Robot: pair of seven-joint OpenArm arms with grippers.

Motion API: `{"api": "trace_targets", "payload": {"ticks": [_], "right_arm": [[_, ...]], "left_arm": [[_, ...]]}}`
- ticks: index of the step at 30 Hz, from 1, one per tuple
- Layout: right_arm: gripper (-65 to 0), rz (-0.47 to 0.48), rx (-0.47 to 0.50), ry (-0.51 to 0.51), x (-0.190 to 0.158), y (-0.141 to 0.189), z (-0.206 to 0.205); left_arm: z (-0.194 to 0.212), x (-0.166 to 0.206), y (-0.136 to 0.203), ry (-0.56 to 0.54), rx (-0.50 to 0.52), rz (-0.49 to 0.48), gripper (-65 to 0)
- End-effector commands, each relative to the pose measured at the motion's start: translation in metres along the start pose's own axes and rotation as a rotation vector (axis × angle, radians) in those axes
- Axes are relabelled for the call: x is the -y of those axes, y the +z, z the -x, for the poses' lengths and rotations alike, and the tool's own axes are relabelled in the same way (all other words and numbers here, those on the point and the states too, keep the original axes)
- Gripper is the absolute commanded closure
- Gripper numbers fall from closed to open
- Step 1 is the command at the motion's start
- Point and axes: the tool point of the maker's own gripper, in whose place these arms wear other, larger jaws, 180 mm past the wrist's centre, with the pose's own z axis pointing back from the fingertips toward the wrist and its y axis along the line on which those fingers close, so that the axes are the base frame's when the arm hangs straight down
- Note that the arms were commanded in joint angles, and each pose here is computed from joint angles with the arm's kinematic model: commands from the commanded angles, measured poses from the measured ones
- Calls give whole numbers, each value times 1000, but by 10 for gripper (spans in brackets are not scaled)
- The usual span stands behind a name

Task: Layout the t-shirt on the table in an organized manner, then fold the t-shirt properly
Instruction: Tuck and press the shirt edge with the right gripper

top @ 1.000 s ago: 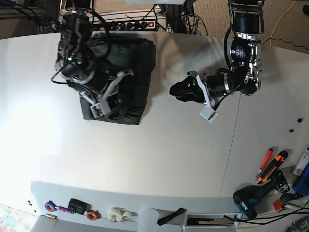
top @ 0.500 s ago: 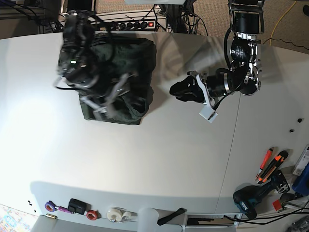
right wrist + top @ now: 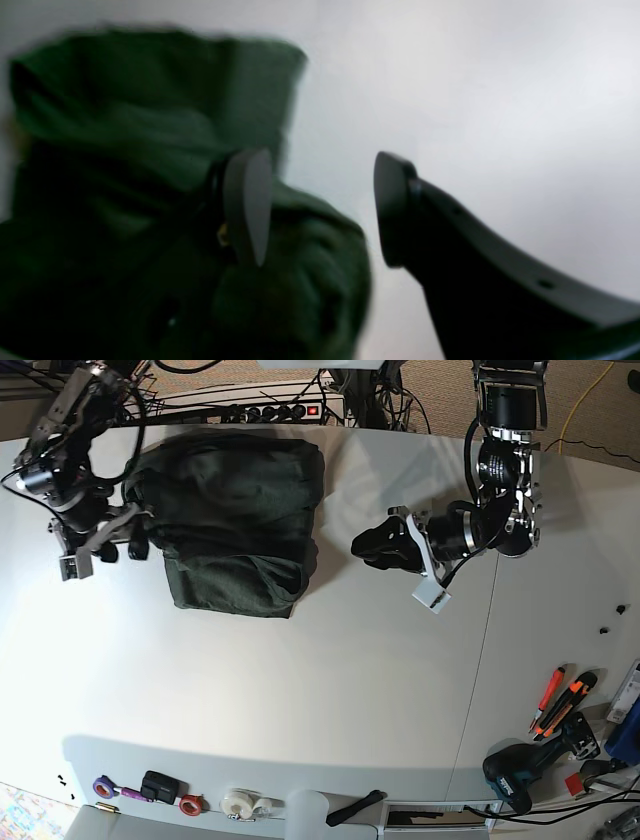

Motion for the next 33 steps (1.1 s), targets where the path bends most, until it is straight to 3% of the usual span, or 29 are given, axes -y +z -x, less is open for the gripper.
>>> {"api": "trace_targets", "payload": {"ticks": [1,5,11,13,17,24,26,27,30,31,33], "right_arm": [[-325,-17,29,26,3,1,-8],[-325,-99,-14,-27,5,-14,13],[-312,-124,-29,-74,6,-19,22],[-234,-139,-12,-79,4,-18,18],[0,-160,-1,-81,4,-15,14],[0,-228,14,-100,-6,-10,7],[0,-250,-26,-94,-11,-8,13],[-25,-265,-41,-96,-14,-7,15],[-282,-302,-54,-105,-20,-5,17],[-319,-307,-47,-107,-21,-5,16],[-320,-310,-26,-111,-21,-5,12]], "left_arm": [[-17,5,2,-27,49,20,-202],[-17,5,2,-27,50,20,-201],[-17,5,2,-27,50,20,-201],[-17,5,2,-27,49,20,-202],[-17,5,2,-27,49,20,-201],[-17,5,2,-27,50,20,-201],[-17,5,2,-27,50,20,-201],[-17,5,2,-27,50,20,-201],[-17,5,2,-27,50,20,-201],[-17,5,2,-27,50,20,-201],[-17,5,2,-27,50,20,-201]]}}
